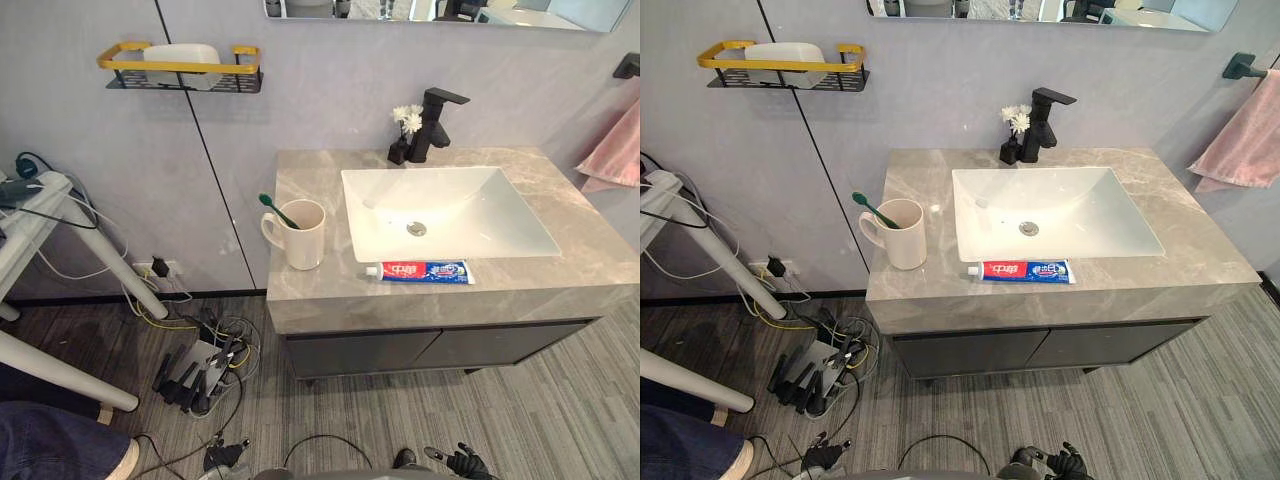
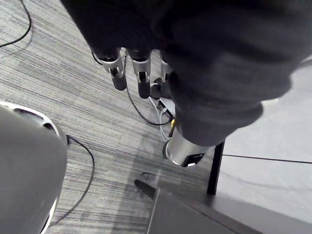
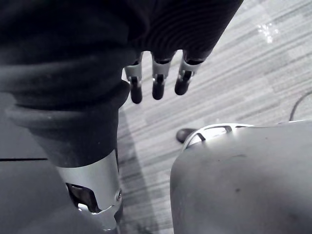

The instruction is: Organize washtable

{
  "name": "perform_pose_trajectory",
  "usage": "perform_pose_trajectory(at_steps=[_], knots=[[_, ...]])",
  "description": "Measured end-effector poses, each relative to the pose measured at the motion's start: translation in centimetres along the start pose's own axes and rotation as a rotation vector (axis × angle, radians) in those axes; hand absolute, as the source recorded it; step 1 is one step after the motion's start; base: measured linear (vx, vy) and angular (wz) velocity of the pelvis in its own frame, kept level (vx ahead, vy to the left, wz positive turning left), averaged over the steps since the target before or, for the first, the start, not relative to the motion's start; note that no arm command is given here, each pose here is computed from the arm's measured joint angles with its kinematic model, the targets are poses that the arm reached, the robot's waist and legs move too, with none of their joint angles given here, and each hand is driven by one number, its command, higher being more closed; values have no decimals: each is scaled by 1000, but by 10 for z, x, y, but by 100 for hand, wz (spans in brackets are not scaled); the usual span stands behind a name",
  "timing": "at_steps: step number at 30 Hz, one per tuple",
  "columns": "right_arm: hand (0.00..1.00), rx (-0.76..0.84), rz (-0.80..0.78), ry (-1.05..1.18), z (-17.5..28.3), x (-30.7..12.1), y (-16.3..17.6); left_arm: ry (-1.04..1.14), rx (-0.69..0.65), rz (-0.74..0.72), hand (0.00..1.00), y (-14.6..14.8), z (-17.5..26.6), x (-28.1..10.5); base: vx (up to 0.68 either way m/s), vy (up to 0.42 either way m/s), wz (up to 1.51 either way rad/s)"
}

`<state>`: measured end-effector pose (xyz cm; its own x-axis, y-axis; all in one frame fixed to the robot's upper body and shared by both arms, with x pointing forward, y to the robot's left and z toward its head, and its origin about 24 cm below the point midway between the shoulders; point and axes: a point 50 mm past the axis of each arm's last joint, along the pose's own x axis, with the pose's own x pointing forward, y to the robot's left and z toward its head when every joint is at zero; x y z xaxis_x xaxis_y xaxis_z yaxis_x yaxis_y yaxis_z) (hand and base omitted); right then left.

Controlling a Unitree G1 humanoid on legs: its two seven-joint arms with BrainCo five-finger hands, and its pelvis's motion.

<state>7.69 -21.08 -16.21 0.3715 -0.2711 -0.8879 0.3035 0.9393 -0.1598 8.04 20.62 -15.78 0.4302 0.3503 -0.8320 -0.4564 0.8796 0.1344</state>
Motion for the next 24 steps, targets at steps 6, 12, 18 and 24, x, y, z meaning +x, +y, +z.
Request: perform_pose_trajectory(at_steps=[6,12,18,24], knots=[[0,-4,-14,32,-4,1,-5,14,-6,0,0,6,-3,0,71,-39,-9],[0,103,-32,91,-12,3,-10,38,-40,-2,0,10,-8,0,11,-6,-3],[0,102,-32,91,-12,3,-10,38,-41,-2,0,10,-8,0,0,0,2],[0,72,-22,78,-11,3,-9,43,-23,-2,0,12,-9,1,-7,-9,9]])
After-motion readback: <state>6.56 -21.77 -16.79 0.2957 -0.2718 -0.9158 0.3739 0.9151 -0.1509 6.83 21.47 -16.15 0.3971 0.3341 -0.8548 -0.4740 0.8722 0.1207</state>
